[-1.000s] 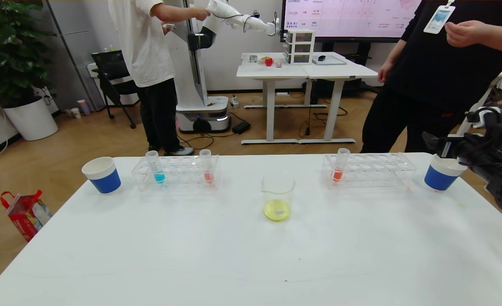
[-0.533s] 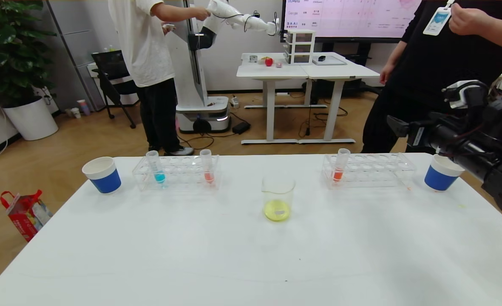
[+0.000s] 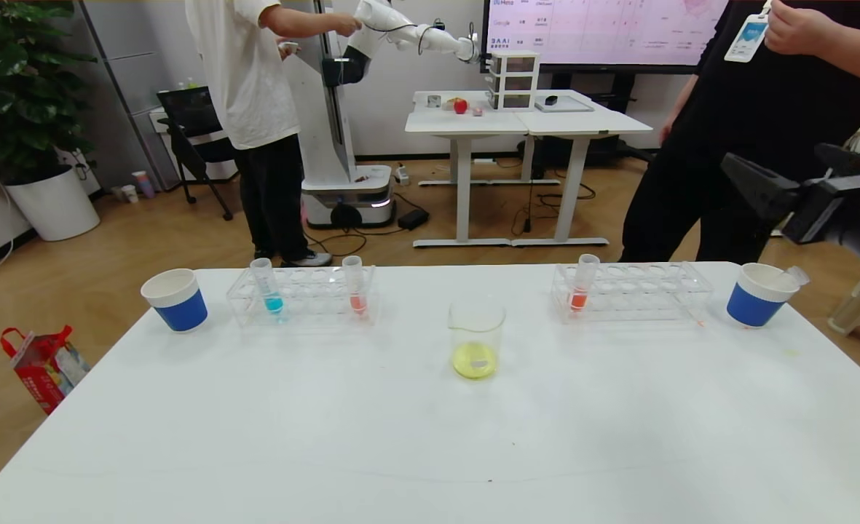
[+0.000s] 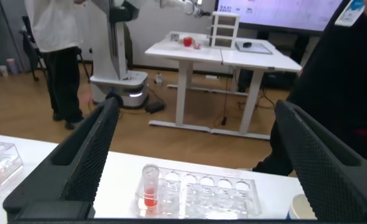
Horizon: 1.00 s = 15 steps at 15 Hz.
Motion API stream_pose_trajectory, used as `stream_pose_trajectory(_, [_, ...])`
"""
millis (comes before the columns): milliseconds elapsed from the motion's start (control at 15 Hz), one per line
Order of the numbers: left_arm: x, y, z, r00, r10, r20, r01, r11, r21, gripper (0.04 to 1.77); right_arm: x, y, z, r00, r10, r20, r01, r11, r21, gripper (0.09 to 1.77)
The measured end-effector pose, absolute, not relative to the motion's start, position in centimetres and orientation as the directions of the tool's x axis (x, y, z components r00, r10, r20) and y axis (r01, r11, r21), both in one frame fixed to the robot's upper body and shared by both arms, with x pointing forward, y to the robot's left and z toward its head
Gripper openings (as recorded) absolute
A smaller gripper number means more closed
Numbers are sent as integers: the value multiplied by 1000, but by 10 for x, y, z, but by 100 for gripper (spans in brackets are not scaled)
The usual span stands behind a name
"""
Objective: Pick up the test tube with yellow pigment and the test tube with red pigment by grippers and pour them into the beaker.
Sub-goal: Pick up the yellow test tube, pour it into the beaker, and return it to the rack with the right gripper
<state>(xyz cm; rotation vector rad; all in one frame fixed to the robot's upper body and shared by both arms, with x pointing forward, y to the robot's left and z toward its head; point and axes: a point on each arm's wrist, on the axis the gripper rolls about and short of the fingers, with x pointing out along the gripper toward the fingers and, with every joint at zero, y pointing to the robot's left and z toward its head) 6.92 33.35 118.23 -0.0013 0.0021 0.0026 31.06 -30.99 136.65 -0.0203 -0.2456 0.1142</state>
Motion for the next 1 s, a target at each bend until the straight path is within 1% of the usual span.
stream_pose_trajectory(133, [69, 334, 1182, 1000, 3, -2, -3, 1000, -1, 175, 271, -319, 1380, 956, 94, 276, -88, 996, -34, 174])
stream_pose_trajectory(267, [69, 334, 1182, 1000, 3, -2, -3, 1000, -1, 175, 226, -325, 1389, 955, 85, 283, -79, 996, -35, 174])
stream_pose_trajectory(467, [69, 334, 1182, 1000, 3, -2, -3, 1000, -1, 175, 156, -332, 1388, 962, 73, 264, -62, 997, -51, 174])
stream_pose_trajectory(733, [69, 334, 1182, 1000, 3, -2, -3, 1000, -1, 175, 80, -337, 1368, 954, 61, 294, -36, 995, -89, 174])
stream_pose_trajectory(1000, [69, 334, 1182, 1000, 3, -2, -3, 1000, -1, 175, 38, -338, 1332, 963, 25, 269, 1, 995, -96, 174])
